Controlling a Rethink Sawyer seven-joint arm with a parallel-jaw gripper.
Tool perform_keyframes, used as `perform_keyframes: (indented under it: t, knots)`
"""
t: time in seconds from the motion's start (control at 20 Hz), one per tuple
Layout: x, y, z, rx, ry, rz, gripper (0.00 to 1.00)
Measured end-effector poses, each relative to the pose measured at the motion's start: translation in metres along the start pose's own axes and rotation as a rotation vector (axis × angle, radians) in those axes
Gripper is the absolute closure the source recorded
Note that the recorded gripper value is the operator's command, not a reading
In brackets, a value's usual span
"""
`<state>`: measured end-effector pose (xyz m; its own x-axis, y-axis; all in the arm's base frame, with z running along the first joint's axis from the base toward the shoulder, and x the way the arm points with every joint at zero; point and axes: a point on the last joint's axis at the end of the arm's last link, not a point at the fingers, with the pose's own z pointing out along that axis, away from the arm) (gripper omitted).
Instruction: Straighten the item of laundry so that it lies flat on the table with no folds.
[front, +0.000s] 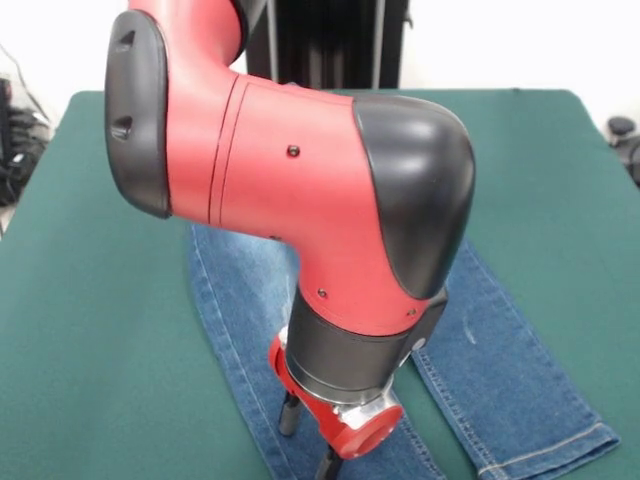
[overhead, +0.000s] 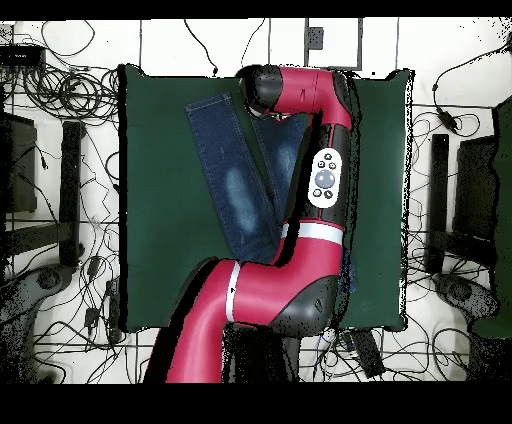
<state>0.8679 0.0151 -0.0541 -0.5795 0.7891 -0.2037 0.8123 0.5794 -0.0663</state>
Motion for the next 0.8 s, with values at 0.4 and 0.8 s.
perform_keyframes:
  t: [0.4, 0.8]
  knots:
    - [0.002, 0.005, -0.001, -0.009, -0.006, -0.008, 0.00]
    - [0.008, 0.011, -0.003, -0.032, 0.016, -0.001, 0.00]
